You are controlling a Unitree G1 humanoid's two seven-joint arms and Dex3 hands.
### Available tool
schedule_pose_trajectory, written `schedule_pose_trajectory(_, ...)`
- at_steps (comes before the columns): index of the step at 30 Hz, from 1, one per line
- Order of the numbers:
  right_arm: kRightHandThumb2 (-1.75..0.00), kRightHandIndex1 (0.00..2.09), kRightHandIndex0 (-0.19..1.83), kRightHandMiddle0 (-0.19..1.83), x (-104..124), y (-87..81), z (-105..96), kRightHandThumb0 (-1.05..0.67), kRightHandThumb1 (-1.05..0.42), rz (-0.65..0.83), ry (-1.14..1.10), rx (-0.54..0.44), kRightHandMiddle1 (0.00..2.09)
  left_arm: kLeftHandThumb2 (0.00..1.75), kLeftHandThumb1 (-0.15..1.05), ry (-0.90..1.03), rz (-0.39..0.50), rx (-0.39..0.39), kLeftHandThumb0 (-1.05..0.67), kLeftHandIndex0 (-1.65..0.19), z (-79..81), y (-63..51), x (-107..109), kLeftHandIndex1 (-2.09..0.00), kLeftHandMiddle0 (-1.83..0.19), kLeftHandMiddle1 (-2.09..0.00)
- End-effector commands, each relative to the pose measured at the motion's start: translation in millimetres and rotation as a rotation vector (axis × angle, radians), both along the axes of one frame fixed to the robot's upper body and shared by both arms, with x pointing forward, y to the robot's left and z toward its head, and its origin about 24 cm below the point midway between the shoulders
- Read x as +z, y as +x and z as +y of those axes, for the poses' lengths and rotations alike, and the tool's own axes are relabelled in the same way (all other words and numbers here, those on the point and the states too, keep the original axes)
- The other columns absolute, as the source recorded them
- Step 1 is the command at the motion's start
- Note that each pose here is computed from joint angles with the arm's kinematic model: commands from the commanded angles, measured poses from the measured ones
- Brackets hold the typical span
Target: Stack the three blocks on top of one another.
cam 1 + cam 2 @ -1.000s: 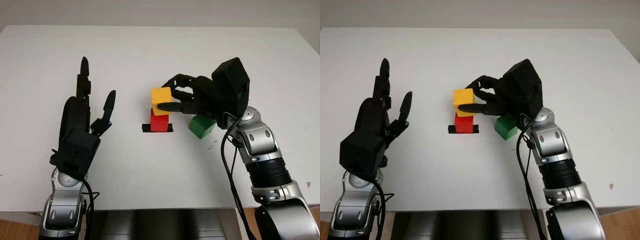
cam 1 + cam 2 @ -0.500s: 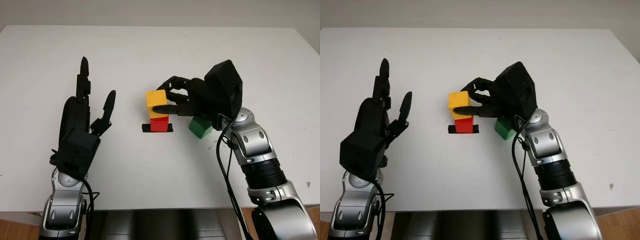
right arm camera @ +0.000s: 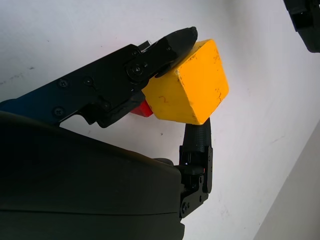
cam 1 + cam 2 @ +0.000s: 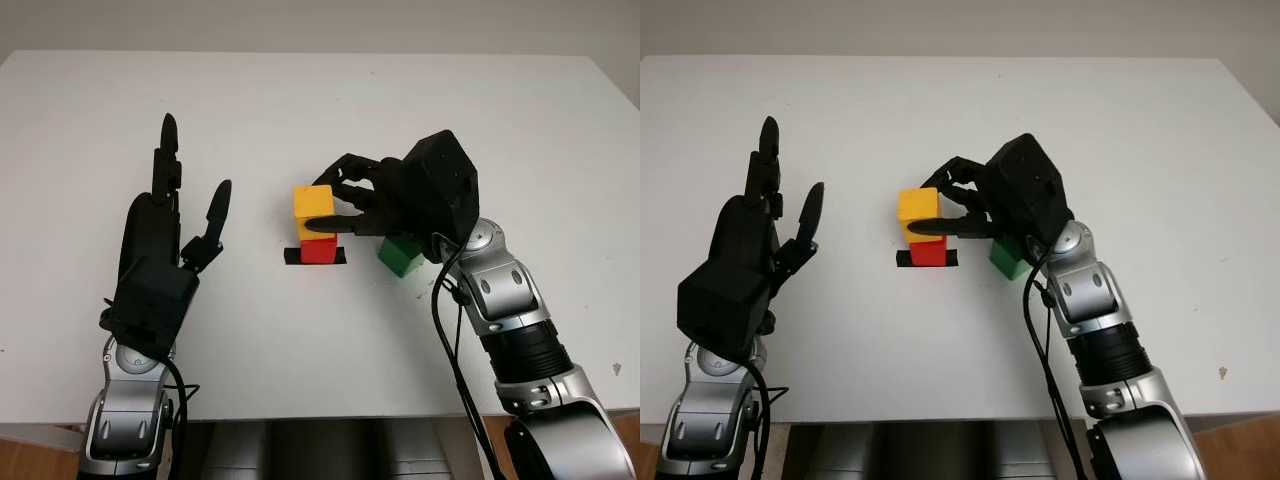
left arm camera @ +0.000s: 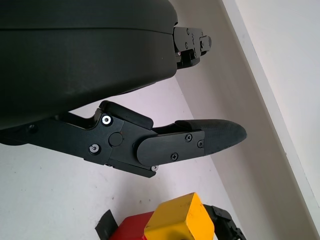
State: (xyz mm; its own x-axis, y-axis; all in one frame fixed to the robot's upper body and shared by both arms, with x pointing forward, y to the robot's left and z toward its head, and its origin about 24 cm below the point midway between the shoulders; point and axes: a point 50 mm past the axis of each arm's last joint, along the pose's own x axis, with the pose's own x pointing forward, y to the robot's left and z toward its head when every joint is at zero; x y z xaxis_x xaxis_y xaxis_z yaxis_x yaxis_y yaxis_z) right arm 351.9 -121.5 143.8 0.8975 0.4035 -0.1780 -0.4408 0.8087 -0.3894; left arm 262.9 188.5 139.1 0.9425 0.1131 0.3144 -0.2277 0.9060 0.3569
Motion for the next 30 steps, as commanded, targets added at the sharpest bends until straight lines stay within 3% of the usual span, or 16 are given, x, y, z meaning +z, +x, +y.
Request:
schedule_pose_trajectory(1,-0.05,0.06,0.28,0.34,-2,-0.9,-2,-0.47,-0.92,-0.015,-0.025,0.002,1.78,0.54,1.05,0.011,-0.013,0.000,-0.74,0.09,0.8,-3.6,2,-0.05,0.14,-0.05)
schedule_pose_trajectory(13,-0.05,0.05,0.26,0.26,-3,-2.7,-5,-0.50,-0.91,-0.053,-0.047,0.004,1.44,0.54,1.05,0.018,-0.010,-0.012,-0.73,0.09,1.7,-3.2,2,-0.05,0.14,-0.05)
schedule_pose_trajectory(20,-0.05,0.02,0.17,0.04,1,-5.9,-7,-0.62,-0.90,-0.077,-0.085,0.060,1.19,0.54,1.05,0.025,-0.005,-0.005,-0.74,0.09,2.7,-3.0,2,-0.05,0.14,-0.05)
schedule_pose_trajectory(21,-0.06,0.01,0.08,-0.07,3,-6.6,-8,-0.67,-0.91,-0.082,-0.103,0.078,0.98,0.54,1.05,0.025,-0.004,-0.005,-0.74,0.09,2.7,-3.2,2,-0.05,0.14,-0.05)
schedule_pose_trajectory(24,-0.05,0.03,-0.07,-0.10,8,-8.3,-9,-0.74,-0.92,-0.109,-0.137,0.125,0.40,0.54,1.05,0.024,-0.006,-0.002,-0.74,0.09,2.6,-3.4,2,-0.05,0.14,-0.05)
schedule_pose_trajectory(27,-0.05,0.00,-0.17,-0.18,14,-10.0,-12,-0.80,-0.90,-0.133,-0.142,0.164,0.12,0.54,1.05,0.024,-0.002,0.001,-0.74,0.09,2.9,-3.5,2,-0.06,0.14,-0.05)
schedule_pose_trajectory(30,-0.05,0.00,-0.19,-0.19,23,-12.6,-20,-0.84,-0.89,-0.168,-0.123,0.191,0.01,0.54,1.05,0.026,-0.007,-0.003,-0.75,0.08,2.9,-3.4,2,-0.06,0.14,-0.06)
